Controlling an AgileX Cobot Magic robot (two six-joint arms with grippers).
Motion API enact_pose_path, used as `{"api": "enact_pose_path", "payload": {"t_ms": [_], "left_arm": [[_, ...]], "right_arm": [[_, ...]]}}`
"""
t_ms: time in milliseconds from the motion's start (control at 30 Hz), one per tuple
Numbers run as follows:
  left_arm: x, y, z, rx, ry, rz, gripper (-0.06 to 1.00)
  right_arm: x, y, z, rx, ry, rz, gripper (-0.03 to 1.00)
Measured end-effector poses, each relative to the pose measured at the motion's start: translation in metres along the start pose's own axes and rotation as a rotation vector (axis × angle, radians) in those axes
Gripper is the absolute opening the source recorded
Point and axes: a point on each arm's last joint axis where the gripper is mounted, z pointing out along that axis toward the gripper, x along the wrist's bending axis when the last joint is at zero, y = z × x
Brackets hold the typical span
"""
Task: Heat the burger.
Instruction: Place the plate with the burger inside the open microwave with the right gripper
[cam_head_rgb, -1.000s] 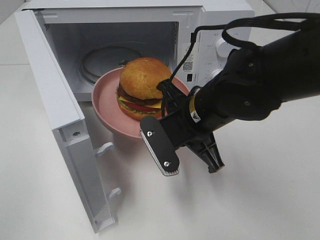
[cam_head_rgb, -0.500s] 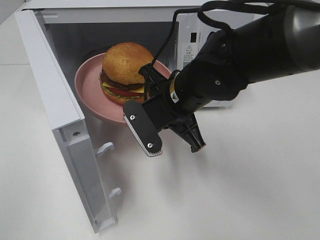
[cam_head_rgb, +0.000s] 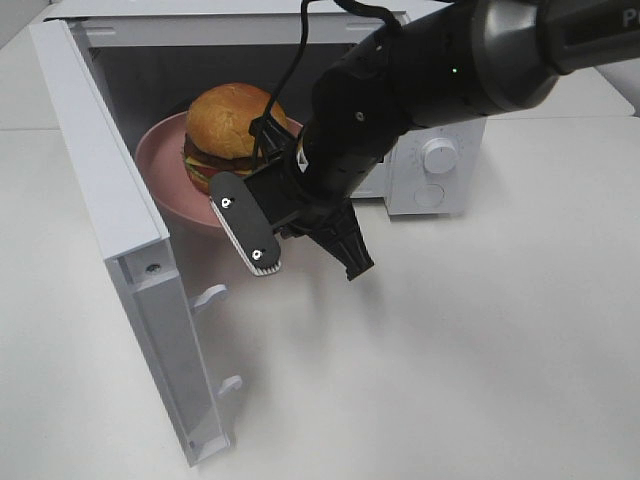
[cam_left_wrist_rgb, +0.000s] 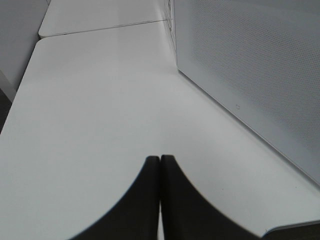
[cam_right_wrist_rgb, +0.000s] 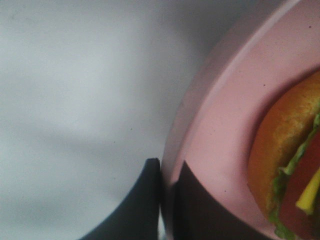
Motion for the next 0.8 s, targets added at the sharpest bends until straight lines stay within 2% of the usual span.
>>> {"api": "enact_pose_path", "payload": {"t_ms": [333,567,800], "left_arm": [[0.0,0.0,0.0,0.0,0.0,0.0,0.0],[0.0,0.0,0.0,0.0,0.0,0.0,0.0],[0.0,0.0,0.0,0.0,0.0,0.0,0.0]], "right_arm": [[-0.026,0.004,0.018,-0.015,0.035,0.1,0.02],[-0.052,-0.023,0.041,0.001,0.049,0.344,0.02],[-0.061,-0.034,0.053,0.017,0.052,0.413,0.02]]}}
